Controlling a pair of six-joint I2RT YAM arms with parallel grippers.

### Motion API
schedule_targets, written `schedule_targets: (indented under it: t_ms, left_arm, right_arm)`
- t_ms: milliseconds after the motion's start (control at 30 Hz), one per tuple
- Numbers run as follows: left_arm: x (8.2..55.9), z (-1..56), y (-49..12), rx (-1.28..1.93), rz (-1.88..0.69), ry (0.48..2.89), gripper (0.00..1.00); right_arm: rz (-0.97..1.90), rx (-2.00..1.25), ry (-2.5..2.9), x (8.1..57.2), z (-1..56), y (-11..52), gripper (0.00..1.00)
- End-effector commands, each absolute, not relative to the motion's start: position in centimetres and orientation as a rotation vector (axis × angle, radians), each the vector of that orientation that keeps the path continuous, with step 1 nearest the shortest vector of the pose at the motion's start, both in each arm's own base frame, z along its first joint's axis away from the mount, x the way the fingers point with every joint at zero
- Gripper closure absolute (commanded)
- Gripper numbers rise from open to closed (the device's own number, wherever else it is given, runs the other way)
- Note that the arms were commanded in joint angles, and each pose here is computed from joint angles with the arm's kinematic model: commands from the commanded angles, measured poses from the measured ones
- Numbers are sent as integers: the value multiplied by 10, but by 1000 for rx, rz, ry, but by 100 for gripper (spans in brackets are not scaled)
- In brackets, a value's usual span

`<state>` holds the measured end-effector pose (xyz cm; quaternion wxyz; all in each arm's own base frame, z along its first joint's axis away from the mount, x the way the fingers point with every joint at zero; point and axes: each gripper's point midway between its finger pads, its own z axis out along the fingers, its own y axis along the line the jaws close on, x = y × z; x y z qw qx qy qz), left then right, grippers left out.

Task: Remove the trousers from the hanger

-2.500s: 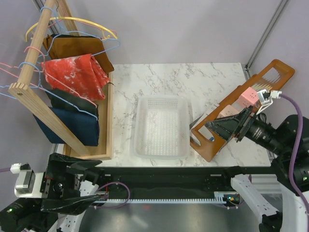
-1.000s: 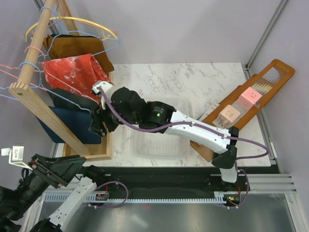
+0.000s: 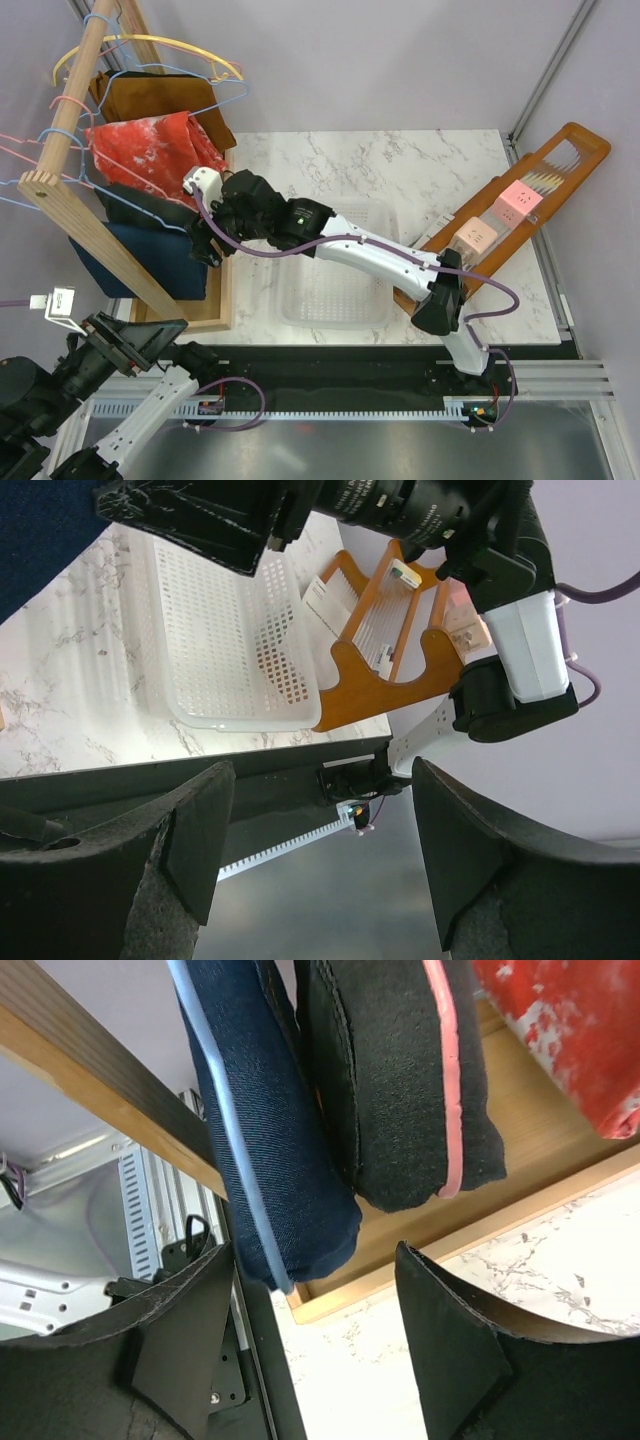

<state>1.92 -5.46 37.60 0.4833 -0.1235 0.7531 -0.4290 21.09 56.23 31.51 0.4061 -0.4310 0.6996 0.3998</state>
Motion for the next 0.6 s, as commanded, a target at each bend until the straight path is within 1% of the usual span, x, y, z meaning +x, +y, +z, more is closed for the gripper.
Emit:
schedule_targets:
  t_ms: [0, 133, 233, 333, 567]
  left_arm:
    - [21, 356, -55, -298, -986, 1941, 21]
    - [22, 357, -56, -303, -992, 1938, 21]
    - [23, 356, -57, -305, -992, 1939, 21]
    - [23, 358, -58, -297, -1000, 1939, 21]
    - [25, 361, -59, -302, -1010, 1929, 20]
  right_arm:
    - [1097, -1137, 1665, 203, 327, 579, 28]
    - [1151, -1134, 1665, 201, 319, 592, 33]
    - [1179, -1126, 1650, 202, 320, 600, 40]
    - [1188, -1109, 1633, 205, 322, 605, 42]
    - [1225, -1075, 1595, 208, 325, 618, 43]
